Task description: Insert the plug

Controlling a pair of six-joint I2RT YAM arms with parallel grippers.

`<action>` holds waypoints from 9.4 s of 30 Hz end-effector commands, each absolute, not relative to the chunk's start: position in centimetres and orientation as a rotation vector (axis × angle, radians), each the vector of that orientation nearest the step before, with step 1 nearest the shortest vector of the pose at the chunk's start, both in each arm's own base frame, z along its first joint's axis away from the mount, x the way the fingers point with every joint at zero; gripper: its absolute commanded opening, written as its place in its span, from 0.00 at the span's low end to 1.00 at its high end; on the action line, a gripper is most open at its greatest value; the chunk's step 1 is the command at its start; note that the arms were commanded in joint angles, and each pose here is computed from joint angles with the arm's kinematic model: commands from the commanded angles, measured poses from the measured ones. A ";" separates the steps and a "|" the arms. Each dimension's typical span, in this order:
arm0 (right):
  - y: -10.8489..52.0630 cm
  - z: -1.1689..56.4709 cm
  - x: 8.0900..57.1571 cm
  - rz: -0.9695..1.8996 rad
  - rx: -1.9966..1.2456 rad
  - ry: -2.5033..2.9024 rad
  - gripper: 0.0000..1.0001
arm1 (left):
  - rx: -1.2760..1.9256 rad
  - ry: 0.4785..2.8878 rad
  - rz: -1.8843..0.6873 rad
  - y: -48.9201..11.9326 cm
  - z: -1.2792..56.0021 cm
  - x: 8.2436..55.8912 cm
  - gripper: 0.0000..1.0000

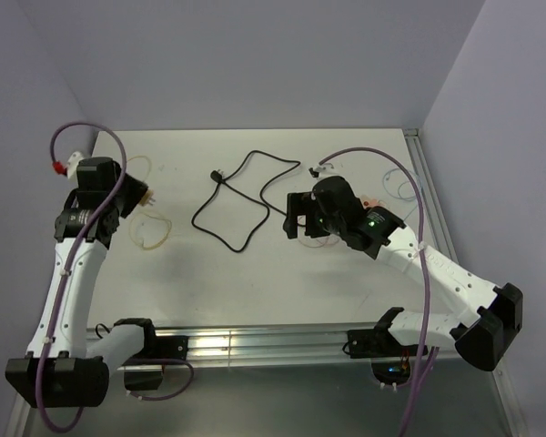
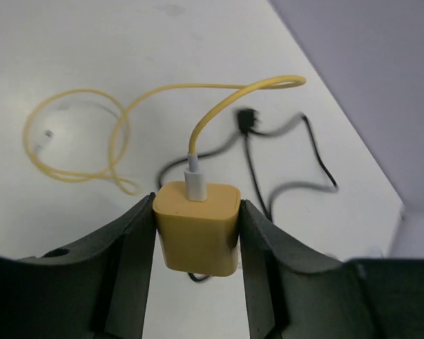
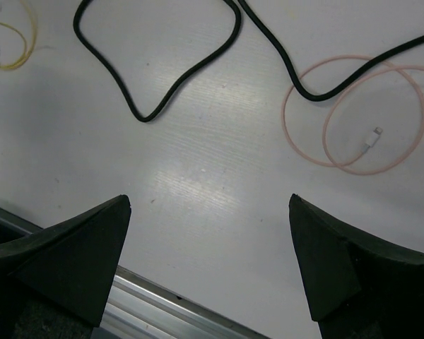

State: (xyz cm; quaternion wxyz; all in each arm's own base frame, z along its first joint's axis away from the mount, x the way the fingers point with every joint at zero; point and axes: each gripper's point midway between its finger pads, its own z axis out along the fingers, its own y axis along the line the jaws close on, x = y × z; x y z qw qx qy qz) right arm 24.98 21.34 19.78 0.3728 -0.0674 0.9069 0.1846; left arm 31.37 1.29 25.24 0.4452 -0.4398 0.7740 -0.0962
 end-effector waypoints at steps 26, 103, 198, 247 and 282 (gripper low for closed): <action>20.9 34.6 22.8 0.810 -0.287 2.087 0.95 | 0.514 1.824 -0.740 -24.6 32.1 24.5 0.00; 32.5 22.9 15.5 1.208 -0.698 2.685 0.48 | 0.955 1.755 -0.636 -29.8 28.5 16.7 0.00; -6.8 20.4 33.3 -0.693 -0.542 2.456 0.00 | 0.426 1.511 -0.846 -20.1 34.8 14.7 0.99; -6.8 9.3 34.8 -0.362 -0.797 2.556 0.00 | 0.430 1.512 -0.827 -19.8 34.3 14.8 0.99; -2.8 5.4 32.4 -0.016 -0.923 2.553 0.00 | 0.437 1.499 -0.824 -19.5 34.3 14.6 1.00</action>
